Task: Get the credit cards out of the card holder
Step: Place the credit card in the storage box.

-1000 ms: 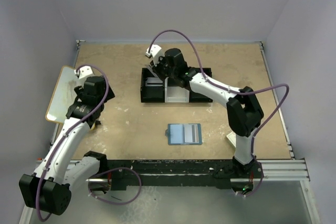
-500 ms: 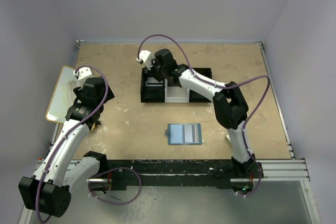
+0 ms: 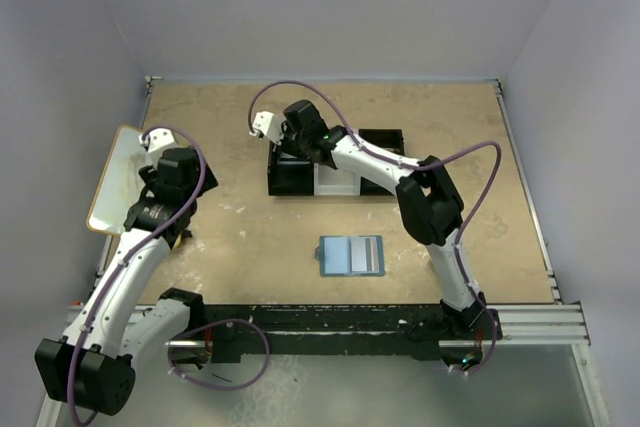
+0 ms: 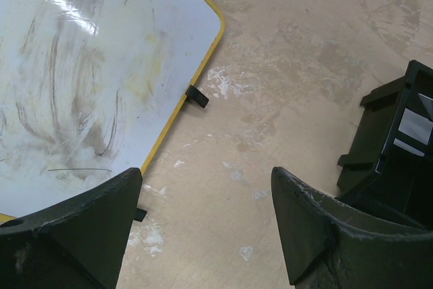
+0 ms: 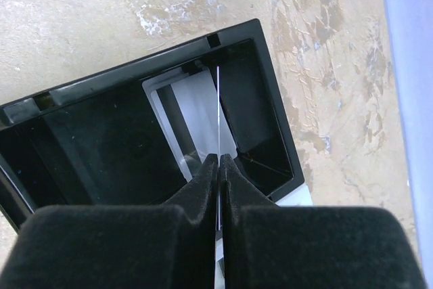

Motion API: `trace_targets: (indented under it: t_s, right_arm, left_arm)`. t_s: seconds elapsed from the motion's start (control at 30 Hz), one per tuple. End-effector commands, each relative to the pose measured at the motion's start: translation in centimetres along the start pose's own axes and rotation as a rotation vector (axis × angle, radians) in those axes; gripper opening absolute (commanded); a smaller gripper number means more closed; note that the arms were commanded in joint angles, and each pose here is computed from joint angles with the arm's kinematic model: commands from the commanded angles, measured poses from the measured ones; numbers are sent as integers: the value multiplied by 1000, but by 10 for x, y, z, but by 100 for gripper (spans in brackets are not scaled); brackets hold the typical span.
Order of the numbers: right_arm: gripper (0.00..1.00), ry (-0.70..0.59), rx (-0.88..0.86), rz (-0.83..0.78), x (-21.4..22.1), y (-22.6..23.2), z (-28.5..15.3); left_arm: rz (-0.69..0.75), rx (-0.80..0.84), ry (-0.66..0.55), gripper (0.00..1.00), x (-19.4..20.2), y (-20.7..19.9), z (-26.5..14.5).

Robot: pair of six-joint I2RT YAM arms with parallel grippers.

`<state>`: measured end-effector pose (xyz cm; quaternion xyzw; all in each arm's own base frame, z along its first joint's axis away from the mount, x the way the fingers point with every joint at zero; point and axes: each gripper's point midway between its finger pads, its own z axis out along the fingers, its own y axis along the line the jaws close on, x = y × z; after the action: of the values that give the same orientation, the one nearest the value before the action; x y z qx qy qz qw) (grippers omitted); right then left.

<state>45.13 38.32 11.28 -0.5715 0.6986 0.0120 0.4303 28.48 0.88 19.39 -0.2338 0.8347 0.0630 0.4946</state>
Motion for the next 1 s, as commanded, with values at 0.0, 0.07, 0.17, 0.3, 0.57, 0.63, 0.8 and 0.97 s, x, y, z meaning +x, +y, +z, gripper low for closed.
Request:
trace_targets:
  t_s: [0.0,0.07,0.17,0.3,0.57,0.63,0.8,0.97]
  right_arm:
    - [0,-8,52,-93,-14,-15,-5]
    - [0,5,50,-109,-9,-13,-2]
    - [0,27,75,-131,-7,-17,1]
    - [0,27,72,-164,-7,-14,6]
    - [0,47,117,-188,-4,-21,11]
    - [0,53,120,-194,-2,-22,12]
    - [0,79,122,-224,8,-19,15]
    - [0,89,125,-254,14,-16,21]
  left_arm:
    - [-28,14,-54,75,-14,-1,-5]
    - [-38,6,-70,76,-18,2,-7]
    - [-51,-2,-88,76,-20,5,-9]
    - [-67,-13,-105,76,-24,8,-11]
    - [-92,-29,-143,76,-31,14,-17]
    - [-95,-29,-146,77,-31,15,-18]
    - [-91,-31,-140,77,-30,15,-17]
    - [-91,-28,-137,77,-30,14,-16]
